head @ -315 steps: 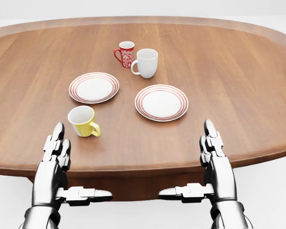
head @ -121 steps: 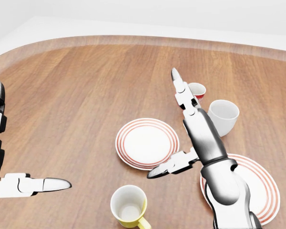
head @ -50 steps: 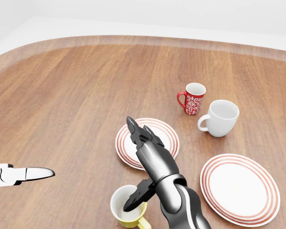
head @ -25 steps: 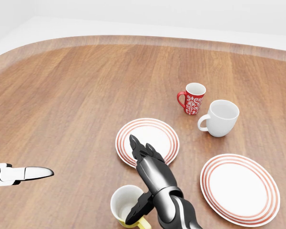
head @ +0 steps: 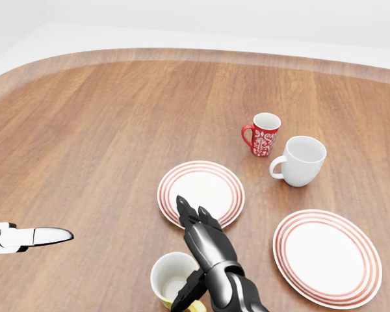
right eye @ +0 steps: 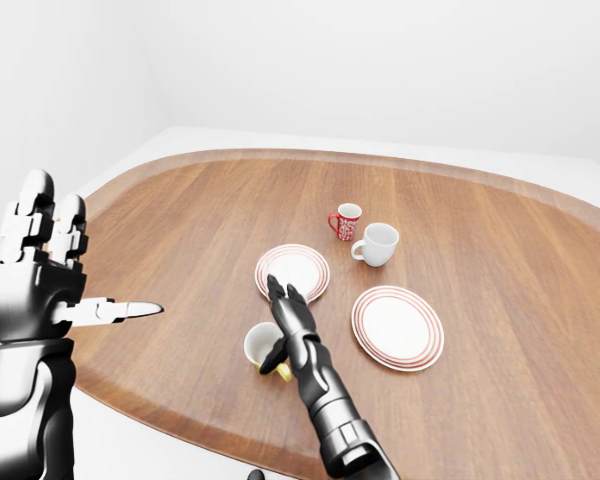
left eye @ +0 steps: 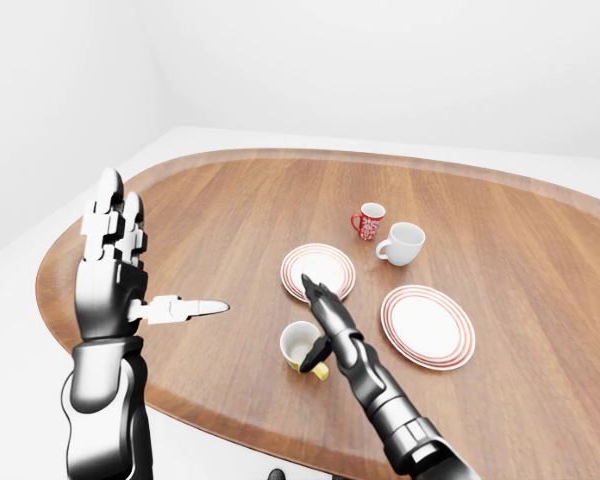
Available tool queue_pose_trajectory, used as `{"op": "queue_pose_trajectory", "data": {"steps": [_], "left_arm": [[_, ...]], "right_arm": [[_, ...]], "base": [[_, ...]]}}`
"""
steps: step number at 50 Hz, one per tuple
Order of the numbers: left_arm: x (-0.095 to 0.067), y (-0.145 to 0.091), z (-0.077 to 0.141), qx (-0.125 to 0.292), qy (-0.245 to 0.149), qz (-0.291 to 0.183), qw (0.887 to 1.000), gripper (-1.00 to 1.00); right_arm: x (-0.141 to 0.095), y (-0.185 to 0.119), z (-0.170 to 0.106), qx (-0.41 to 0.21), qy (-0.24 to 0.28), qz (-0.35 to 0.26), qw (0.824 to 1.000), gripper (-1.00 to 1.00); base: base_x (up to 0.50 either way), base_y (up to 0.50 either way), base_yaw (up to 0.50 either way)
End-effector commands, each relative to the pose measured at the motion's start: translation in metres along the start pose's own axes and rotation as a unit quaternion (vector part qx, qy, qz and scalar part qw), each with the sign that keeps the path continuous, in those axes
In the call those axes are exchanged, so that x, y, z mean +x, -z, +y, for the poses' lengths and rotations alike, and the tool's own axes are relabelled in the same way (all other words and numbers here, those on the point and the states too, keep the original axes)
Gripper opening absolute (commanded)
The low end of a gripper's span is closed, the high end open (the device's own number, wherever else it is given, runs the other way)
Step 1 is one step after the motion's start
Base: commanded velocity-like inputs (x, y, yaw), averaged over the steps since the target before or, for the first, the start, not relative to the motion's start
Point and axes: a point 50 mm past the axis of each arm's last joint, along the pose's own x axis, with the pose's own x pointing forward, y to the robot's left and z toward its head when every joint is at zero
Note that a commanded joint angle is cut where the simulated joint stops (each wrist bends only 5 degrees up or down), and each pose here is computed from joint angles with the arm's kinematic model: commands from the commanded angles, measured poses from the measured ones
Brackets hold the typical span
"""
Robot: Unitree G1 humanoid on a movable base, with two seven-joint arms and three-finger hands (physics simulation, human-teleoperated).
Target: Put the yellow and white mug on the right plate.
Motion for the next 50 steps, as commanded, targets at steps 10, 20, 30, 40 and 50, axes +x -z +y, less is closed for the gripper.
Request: {"op": "queue_pose_trajectory", "data": {"steps": [10, 20, 30, 40, 50], "left_arm": [[0.000, 0.000, 0.000, -0.001, 0.001, 0.000, 1.000, 1.00], [0.000, -0.002, 0.000, 0.000, 0.000, -0.003, 1.000, 1.00], [0.000, 0.000, 0.000, 0.000, 0.000, 0.000, 1.000, 1.00], [0.001, -0.001, 0.001, 0.000, -0.001, -0.003, 1.000, 1.00], [0.000, -0.003, 0.001, 0.001, -0.002, -0.007, 1.000, 1.00]], "right_arm": [[0.001, 0.005, 0.010, -0.003, -0.011, 0.007, 1.000, 1.00], [0.000, 0.006, 0.012, -0.002, -0.013, 0.011, 1.000, 1.00], [-0.001, 0.011, 0.017, 0.000, -0.020, 0.012, 1.000, 1.00], [-0.002, 0.014, 0.021, 0.005, -0.026, 0.015, 1.000, 1.00], [-0.001, 0.018, 0.024, 0.003, -0.028, 0.021, 0.999, 1.00]], "base": [[0.00, 0.00, 0.00], [0.00, 0.00, 0.00], [0.00, 0.00, 0.00], [0.00, 0.00, 0.00], [0.00, 0.00, 0.00]]}}
